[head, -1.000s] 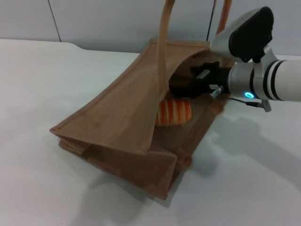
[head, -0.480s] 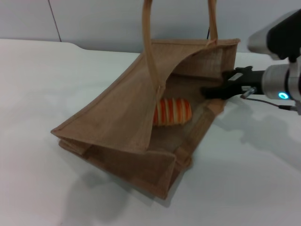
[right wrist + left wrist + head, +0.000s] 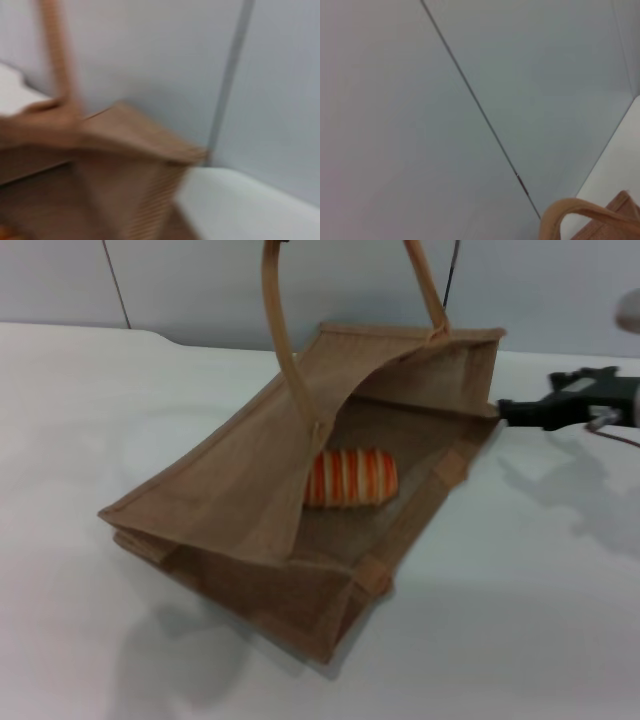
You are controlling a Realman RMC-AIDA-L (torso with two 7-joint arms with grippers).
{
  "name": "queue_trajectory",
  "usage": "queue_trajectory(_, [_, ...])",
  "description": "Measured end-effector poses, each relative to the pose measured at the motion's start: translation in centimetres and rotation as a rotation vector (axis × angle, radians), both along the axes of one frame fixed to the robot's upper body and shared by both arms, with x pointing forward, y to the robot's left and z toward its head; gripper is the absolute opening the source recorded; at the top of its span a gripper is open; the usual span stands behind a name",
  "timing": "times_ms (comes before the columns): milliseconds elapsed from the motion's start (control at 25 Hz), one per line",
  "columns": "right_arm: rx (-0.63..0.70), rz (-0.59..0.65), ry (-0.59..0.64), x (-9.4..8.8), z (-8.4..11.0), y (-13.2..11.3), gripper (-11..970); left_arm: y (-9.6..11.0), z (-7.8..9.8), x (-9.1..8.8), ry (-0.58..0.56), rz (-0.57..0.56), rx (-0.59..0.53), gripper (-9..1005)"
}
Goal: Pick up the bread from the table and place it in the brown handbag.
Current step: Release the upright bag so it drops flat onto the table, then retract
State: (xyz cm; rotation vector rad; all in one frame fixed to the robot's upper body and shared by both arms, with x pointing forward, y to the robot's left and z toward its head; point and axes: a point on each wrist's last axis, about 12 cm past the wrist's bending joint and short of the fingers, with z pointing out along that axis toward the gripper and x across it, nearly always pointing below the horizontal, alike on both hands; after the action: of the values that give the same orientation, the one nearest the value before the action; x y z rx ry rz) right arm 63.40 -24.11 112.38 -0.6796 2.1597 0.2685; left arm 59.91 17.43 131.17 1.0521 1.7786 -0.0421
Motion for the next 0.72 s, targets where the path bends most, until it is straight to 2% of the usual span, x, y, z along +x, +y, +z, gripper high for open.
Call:
queue_trajectory(160, [0.014,-0.119,-0.082,-0.2,0.4,-2.6,868,0.6,-0.6,0.3,0.017,0.024,-0.021,118])
queue_trajectory(240, [0.037,-0.231,-0.176,-0.6,0.6,-4.4,868,1.4,-1.1,0.4,0.013,0.052,-0.044,118])
queue_trajectory(280, [0.037,-0.231,-0.176,-0.6,0.6,-4.4,868,1.6,-1.2,0.5,0.011,0.059,-0.052,118])
queue_trajectory(480, [0.114,-0.396,-0.300,-1.6,0.5,-6.9,868,2.2,-1.8,0.8,0.037,0.071,-0.099,116])
queue_trajectory(720, [0.118,-0.449,-0.344,-2.1,-0.5,-6.9,867,2.7,-2.3,1.2,0.050,0.084,-0.136,114])
